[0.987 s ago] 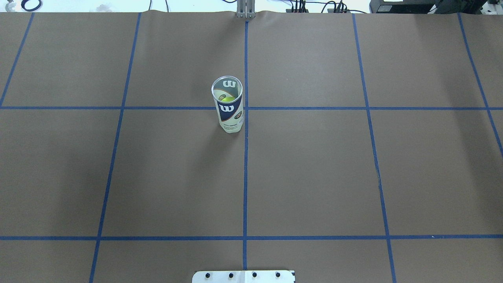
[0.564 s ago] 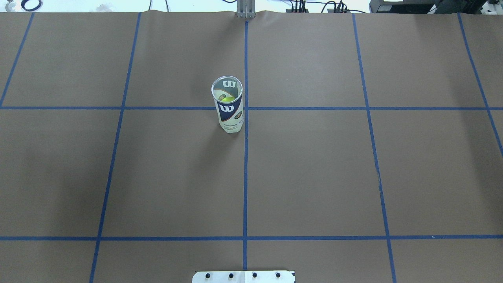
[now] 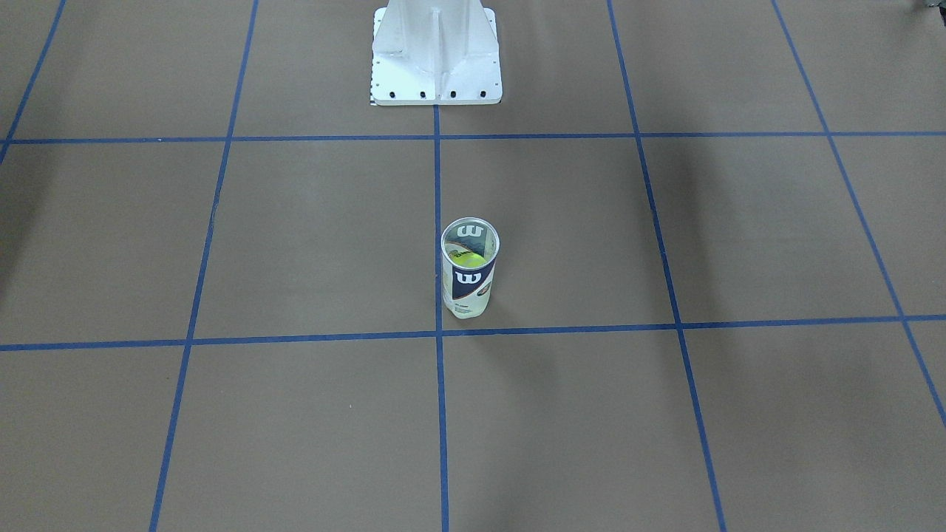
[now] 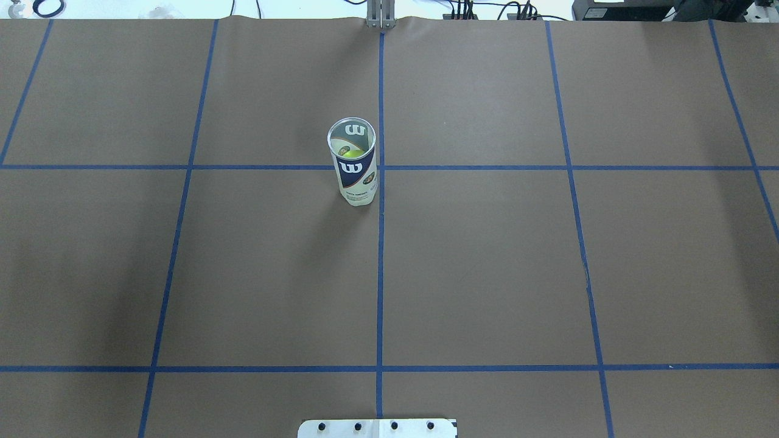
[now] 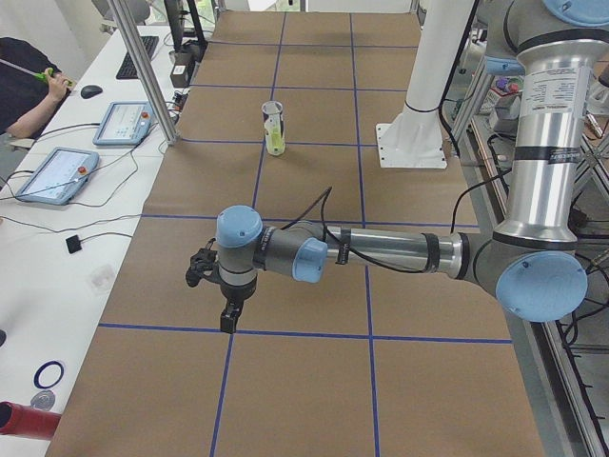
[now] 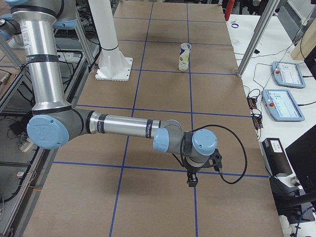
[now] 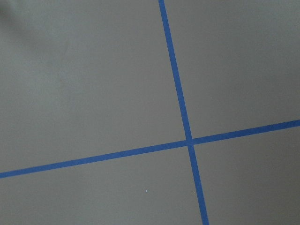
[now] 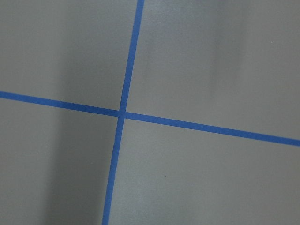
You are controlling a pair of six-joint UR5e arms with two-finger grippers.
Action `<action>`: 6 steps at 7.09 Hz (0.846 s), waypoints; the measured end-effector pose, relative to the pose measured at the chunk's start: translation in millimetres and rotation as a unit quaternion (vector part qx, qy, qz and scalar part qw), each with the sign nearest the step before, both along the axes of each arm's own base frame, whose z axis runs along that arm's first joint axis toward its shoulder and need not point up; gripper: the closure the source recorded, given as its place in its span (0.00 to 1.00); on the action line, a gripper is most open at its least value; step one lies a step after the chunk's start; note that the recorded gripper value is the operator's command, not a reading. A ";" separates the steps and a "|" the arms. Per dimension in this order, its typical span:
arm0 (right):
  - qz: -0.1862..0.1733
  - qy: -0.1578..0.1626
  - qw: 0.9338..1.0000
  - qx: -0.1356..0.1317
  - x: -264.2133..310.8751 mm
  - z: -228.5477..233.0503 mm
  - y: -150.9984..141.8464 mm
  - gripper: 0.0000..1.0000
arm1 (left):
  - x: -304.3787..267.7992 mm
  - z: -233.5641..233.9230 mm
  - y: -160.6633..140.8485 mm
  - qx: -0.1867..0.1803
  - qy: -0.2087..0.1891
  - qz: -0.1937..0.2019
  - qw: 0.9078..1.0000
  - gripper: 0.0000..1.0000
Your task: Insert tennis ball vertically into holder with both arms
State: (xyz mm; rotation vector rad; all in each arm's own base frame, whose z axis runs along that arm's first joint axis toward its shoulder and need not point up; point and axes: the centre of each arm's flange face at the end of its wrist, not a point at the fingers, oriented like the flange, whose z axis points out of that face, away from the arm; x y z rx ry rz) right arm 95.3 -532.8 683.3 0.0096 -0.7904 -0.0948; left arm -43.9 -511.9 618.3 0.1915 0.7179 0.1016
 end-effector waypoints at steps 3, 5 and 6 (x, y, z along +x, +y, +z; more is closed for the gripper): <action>0.007 -0.021 1.000 -0.010 -3.6 3.1 6.8 0.01 | 0.3 -38.4 27.1 -0.029 0.016 0.004 0.999 0.01; 0.007 -0.022 1.000 -0.020 -4.3 15.0 18.9 0.01 | -0.9 -42.3 33.2 -0.036 0.014 0.004 0.999 0.01; 0.011 -0.021 0.999 -0.026 -4.6 18.3 26.4 0.01 | -1.3 -42.4 33.9 -0.036 0.013 0.004 0.999 0.01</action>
